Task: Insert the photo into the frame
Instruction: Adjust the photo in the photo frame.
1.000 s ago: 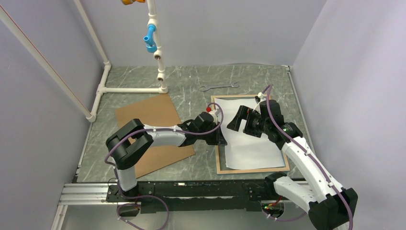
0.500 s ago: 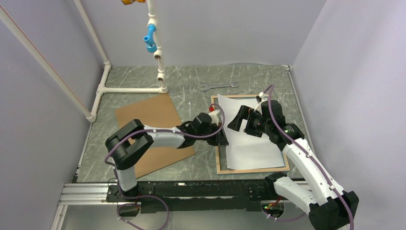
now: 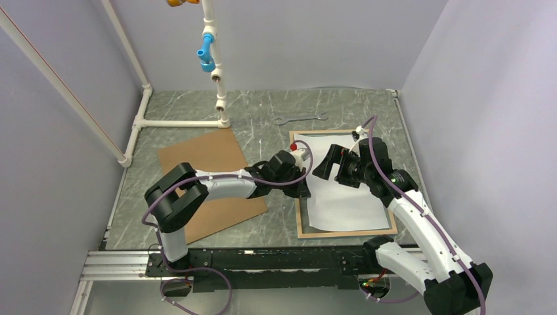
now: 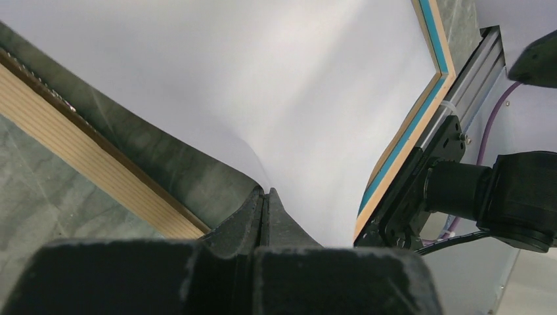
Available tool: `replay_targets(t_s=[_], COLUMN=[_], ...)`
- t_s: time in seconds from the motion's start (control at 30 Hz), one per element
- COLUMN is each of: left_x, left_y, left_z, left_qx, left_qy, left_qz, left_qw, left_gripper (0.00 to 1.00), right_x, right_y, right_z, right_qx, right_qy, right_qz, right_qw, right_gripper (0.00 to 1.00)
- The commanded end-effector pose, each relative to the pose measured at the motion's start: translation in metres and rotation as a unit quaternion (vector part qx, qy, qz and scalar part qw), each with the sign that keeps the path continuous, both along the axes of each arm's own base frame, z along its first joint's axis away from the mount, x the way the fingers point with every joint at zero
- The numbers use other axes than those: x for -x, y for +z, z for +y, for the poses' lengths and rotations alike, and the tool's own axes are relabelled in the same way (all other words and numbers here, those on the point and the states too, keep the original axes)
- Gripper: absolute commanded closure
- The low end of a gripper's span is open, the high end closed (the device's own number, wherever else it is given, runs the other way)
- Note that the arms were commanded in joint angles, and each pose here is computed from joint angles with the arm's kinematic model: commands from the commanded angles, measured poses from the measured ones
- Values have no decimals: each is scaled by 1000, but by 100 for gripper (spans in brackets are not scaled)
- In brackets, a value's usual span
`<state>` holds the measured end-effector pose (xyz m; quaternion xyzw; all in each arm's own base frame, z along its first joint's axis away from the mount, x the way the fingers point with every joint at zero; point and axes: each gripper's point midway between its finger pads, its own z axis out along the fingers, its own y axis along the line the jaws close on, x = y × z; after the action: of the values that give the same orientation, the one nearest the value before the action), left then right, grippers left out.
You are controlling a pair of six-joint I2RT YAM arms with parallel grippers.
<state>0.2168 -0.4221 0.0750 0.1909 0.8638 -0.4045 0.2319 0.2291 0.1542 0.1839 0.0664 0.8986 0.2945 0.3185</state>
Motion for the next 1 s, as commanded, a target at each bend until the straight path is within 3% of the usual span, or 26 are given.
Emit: replay_targets(t_s=[0.0, 0.27, 0.57, 0.77, 0.97], left_x=[-13, -2, 19, 7, -12], left_y=[29, 46, 51, 46, 34], left_z=[-9, -15, -38, -36, -28], left_qx=[6, 42, 36, 13, -15], left_qy=[-14, -62, -131, -89, -9], left_qz=[-58, -102, -137, -133, -89], left_qw=[998, 992, 981, 987, 996], left_gripper=[100, 100, 100, 100, 100], right_x=[-7, -7, -8, -7, -8], right_y=[18, 22, 26, 26, 25], right_z=[-2, -5, -7, -9, -10], right_qx=[-2, 3, 7, 10, 10], right_qy=[-3, -7, -13, -16, -16], right_qz=[-31, -37, -44, -44, -43], right_qw=[1000, 999, 999, 999, 999], right_gripper=[1, 1, 1, 1, 1])
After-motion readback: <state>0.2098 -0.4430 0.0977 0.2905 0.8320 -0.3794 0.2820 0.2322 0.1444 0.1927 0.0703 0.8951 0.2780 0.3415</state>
